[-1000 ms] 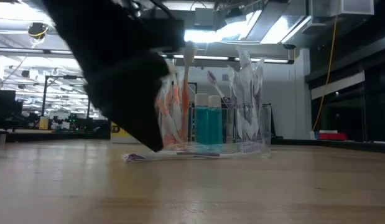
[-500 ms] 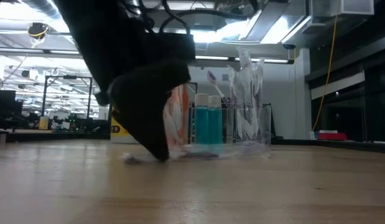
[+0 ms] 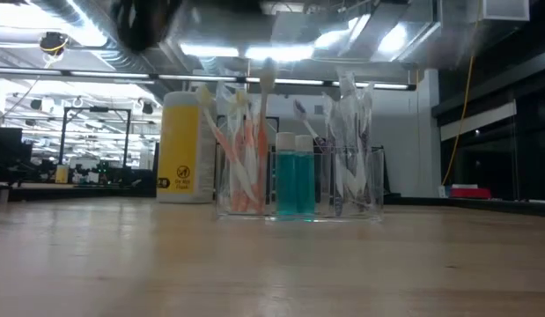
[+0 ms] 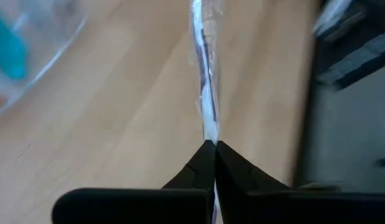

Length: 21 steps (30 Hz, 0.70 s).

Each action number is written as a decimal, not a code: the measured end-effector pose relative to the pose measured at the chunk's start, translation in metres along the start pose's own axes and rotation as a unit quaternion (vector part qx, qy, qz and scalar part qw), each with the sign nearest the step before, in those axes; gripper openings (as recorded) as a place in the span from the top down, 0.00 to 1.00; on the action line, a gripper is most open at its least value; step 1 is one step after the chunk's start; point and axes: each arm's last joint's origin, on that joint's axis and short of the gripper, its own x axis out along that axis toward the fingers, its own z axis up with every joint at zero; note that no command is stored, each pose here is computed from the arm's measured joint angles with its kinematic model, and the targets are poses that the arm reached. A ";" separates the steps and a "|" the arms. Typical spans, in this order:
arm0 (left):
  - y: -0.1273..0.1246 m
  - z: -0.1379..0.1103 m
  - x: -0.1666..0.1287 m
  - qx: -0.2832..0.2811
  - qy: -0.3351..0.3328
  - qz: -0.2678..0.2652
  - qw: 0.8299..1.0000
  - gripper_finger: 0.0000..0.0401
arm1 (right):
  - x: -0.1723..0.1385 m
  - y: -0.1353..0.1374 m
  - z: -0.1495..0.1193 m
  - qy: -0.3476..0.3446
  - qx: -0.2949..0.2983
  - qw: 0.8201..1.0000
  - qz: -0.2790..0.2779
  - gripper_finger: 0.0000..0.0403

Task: Pick & Place toothbrushing station
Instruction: Put the white and violet toothbrush into the right compartment of the transparent organizer

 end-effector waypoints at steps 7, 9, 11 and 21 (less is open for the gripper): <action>-0.023 0.028 -0.047 -0.034 -0.133 -0.077 0.987 1.00 | 0.008 0.019 -0.004 -0.004 -0.013 1.000 0.000 0.61; -0.027 0.037 -0.064 -0.045 -0.186 -0.087 0.978 1.00 | 0.013 0.023 -0.004 -0.008 -0.014 1.000 -0.003 0.61; -0.032 0.049 -0.078 -0.054 -0.231 -0.110 0.965 1.00 | 0.020 0.025 -0.004 -0.011 -0.013 1.000 -0.004 0.61; -0.040 0.074 -0.091 -0.042 -0.299 -0.188 0.935 1.00 | 0.066 0.011 0.007 -0.023 -0.041 0.999 0.018 0.61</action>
